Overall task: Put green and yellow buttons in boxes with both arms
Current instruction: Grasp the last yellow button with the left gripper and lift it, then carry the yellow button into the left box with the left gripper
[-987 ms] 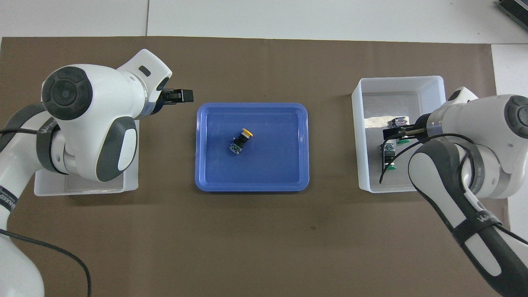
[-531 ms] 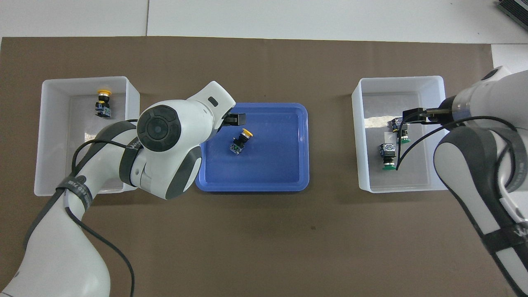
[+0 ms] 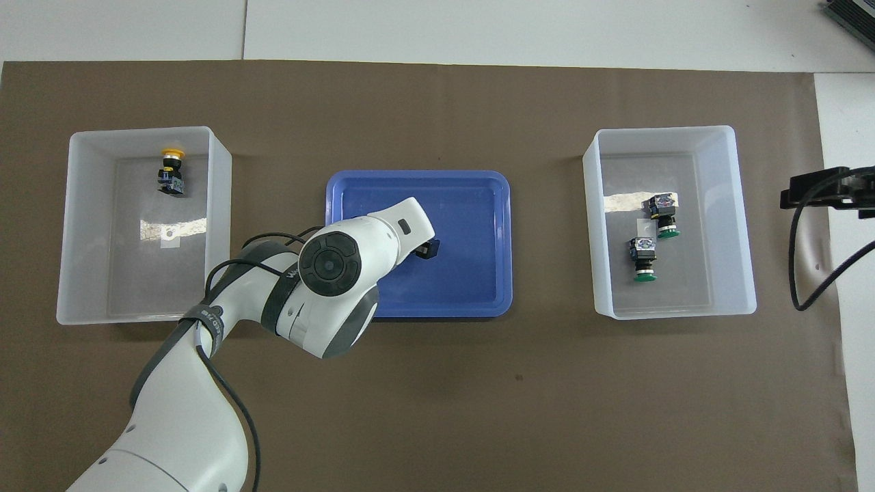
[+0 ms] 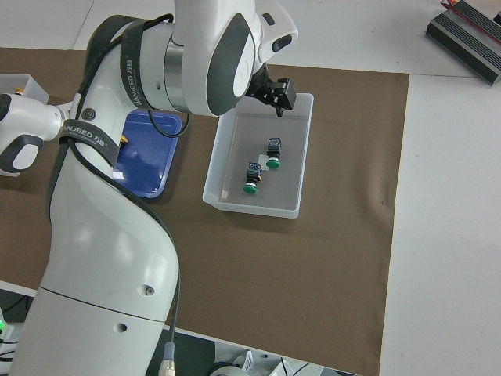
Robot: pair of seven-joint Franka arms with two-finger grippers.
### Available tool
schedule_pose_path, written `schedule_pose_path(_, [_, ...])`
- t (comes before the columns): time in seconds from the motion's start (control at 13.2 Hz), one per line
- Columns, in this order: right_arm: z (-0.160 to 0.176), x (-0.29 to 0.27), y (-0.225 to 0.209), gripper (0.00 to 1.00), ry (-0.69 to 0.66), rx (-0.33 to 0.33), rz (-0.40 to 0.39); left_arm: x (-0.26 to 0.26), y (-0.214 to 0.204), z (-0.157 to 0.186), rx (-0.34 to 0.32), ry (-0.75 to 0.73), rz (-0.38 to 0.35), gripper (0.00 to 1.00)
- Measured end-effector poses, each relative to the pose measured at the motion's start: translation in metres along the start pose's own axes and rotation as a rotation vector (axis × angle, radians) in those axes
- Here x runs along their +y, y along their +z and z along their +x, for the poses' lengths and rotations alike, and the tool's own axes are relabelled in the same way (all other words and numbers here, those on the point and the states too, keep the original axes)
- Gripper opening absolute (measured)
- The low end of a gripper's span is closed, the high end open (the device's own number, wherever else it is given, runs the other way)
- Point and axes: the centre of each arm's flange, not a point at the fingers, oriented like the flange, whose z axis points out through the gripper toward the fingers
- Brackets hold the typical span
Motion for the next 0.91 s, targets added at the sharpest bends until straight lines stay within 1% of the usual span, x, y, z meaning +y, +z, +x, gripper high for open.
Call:
schedule_pose_path(0.08, [-0.003, -0.002, 0.000, 1.00, 0.010, -0.014, -0.001, -0.001, 0.002, -0.001, 0.000, 0.021, 0.001, 1.00])
schedule_pose_path(0.15, [-0.005, -0.004, 0.003, 1.00, 0.021, -0.029, -0.002, -0.003, 0.002, -0.002, -0.001, 0.036, 0.003, 0.89])
schedule_pose_path(0.3, [-0.006, -0.006, 0.011, 1.00, 0.023, -0.046, -0.003, -0.004, 0.006, -0.006, -0.012, 0.048, 0.005, 0.61])
schedule_pose_path(0.38, [-0.007, -0.007, 0.014, 1.00, 0.022, -0.053, -0.004, -0.005, 0.007, -0.008, -0.015, 0.048, 0.006, 0.44])
schedule_pose_path(0.53, [-0.007, -0.008, 0.015, 1.00, 0.021, -0.054, -0.004, -0.009, -0.001, -0.003, 0.000, 0.041, 0.009, 0.42])
schedule_pose_path(0.61, [-0.007, -0.009, 0.014, 1.00, 0.019, -0.053, -0.004, -0.018, -0.013, 0.004, 0.016, 0.027, 0.015, 0.42])
schedule_pose_path(0.68, [-0.008, -0.010, 0.013, 1.00, 0.017, -0.052, -0.003, -0.033, -0.032, 0.012, 0.022, 0.003, 0.025, 0.42])
schedule_pose_path(0.91, [-0.009, -0.012, 0.012, 1.00, 0.011, -0.051, -0.003, -0.109, -0.116, 0.031, 0.013, -0.104, 0.075, 0.42])
